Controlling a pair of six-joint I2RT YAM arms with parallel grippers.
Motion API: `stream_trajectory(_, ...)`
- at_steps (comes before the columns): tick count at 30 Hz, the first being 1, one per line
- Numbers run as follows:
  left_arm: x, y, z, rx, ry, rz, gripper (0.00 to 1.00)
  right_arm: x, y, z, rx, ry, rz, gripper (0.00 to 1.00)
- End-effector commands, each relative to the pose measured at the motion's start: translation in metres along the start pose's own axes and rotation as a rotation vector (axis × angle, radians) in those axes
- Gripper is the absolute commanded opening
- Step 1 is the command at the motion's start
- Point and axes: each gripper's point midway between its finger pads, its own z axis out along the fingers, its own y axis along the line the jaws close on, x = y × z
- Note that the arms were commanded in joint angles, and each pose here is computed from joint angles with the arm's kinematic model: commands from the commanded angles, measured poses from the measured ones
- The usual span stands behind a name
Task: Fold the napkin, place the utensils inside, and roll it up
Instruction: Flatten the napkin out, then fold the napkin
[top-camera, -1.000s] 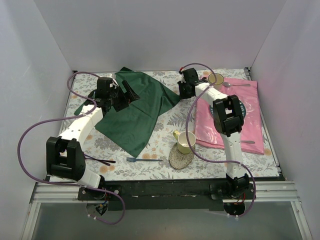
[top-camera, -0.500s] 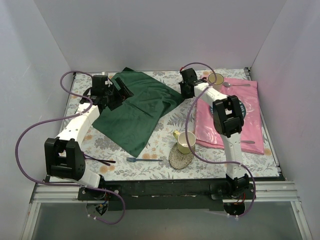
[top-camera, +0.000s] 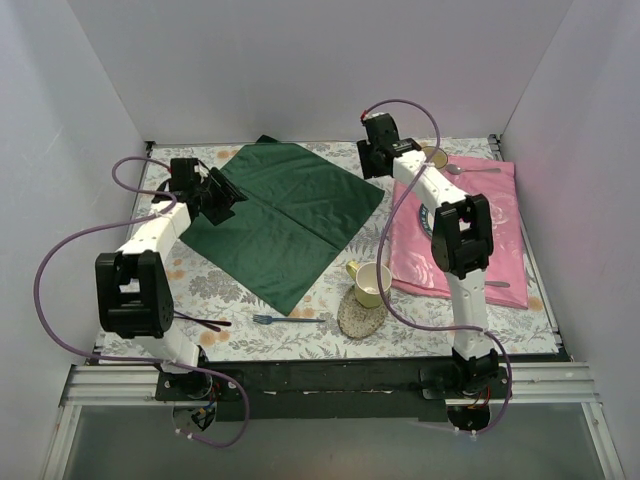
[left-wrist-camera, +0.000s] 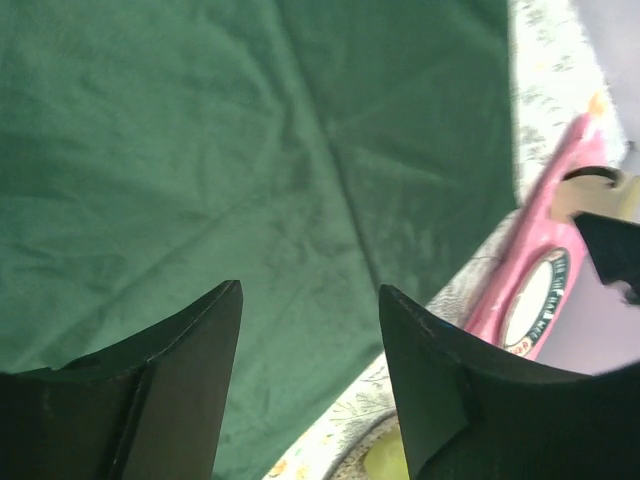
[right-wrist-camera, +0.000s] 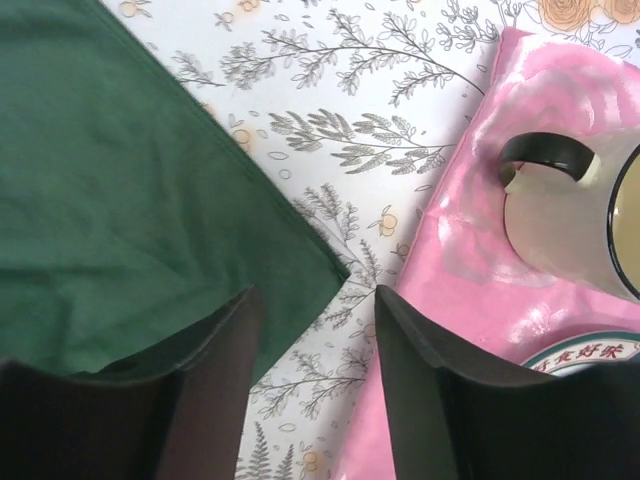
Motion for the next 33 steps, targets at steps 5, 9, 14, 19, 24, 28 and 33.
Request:
stream_trajectory(5,0.024,0.036,0.035,-0.073,0.092,-0.031,0.4,0.003,0.127,-0.108,-0.277,-0.082,-0.116,0.6)
stream_trajectory(9,0.037,0.069,0.043,-0.187,0.107,-0.053,0.28,0.029,0.196,-0.145,-0.471,-0.111,-0.18,0.51)
stream_trajectory(14,0.059,0.109,0.037,-0.341,0.124,-0.104,0.17,0.086,0.26,-0.16,-0.655,-0.041,-0.263,0.37)
stream_trajectory(19,0.082,0.134,0.026,-0.445,0.143,-0.197,0.04,0.127,0.279,-0.155,-0.665,0.027,-0.326,0.22)
stream_trajectory(24,0.098,0.146,0.013,-0.493,0.166,-0.231,0.02,0.154,0.28,-0.156,-0.634,0.035,-0.367,0.19)
stream_trajectory(28,0.108,0.144,0.002,-0.486,0.187,-0.267,0.0,0.172,0.273,-0.15,-0.614,0.074,-0.364,0.19)
stream_trajectory(33,0.113,0.138,-0.01,-0.456,0.188,-0.284,0.0,0.19,0.268,-0.147,-0.604,0.117,-0.357,0.19)
